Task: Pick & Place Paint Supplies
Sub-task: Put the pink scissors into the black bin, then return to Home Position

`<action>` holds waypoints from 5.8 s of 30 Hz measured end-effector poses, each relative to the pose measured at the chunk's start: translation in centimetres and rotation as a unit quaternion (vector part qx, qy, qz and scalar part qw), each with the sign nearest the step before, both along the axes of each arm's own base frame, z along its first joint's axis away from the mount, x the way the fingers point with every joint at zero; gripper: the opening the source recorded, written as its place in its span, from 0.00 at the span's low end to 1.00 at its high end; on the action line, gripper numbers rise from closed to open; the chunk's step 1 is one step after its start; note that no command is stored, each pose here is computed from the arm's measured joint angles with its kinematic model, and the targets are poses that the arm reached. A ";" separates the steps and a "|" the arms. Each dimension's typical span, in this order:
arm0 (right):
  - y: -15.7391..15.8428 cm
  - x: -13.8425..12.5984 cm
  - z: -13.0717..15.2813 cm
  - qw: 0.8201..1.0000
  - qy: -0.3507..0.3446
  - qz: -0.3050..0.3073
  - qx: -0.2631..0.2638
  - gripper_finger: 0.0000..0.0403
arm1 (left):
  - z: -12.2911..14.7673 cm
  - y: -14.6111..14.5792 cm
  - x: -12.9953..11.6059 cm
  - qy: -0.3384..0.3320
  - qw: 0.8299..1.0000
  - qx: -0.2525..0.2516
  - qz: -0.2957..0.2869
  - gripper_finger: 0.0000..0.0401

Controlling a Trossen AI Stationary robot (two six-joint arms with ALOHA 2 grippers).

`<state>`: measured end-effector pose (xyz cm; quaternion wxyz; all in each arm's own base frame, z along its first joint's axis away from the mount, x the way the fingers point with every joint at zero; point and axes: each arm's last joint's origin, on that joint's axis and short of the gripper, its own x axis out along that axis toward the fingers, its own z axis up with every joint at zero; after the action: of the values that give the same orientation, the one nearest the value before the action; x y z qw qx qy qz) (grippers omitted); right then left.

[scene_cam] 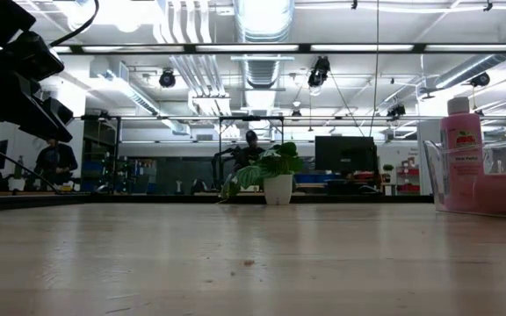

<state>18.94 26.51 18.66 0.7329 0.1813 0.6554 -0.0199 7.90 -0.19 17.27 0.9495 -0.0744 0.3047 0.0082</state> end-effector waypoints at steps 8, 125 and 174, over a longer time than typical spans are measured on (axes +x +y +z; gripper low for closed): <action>-0.1 -0.1 -1.0 1.000 -0.010 0.000 0.015 0.03 | 0.0 0.0 0.0 0.000 1.000 0.000 0.000 0.37; -21.2 -11.1 0.0 0.634 -0.752 0.151 -0.096 0.02 | 0.0 0.0 0.0 0.000 1.000 0.000 0.000 0.37; -19.3 -12.9 -1.1 0.507 -0.687 0.471 0.224 0.02 | 0.0 0.0 0.0 -0.001 1.000 0.000 0.000 0.37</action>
<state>6.02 7.19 17.56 0.7901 -0.0392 -0.0814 0.6062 7.90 -0.19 17.28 0.9497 -0.0744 0.3042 0.0078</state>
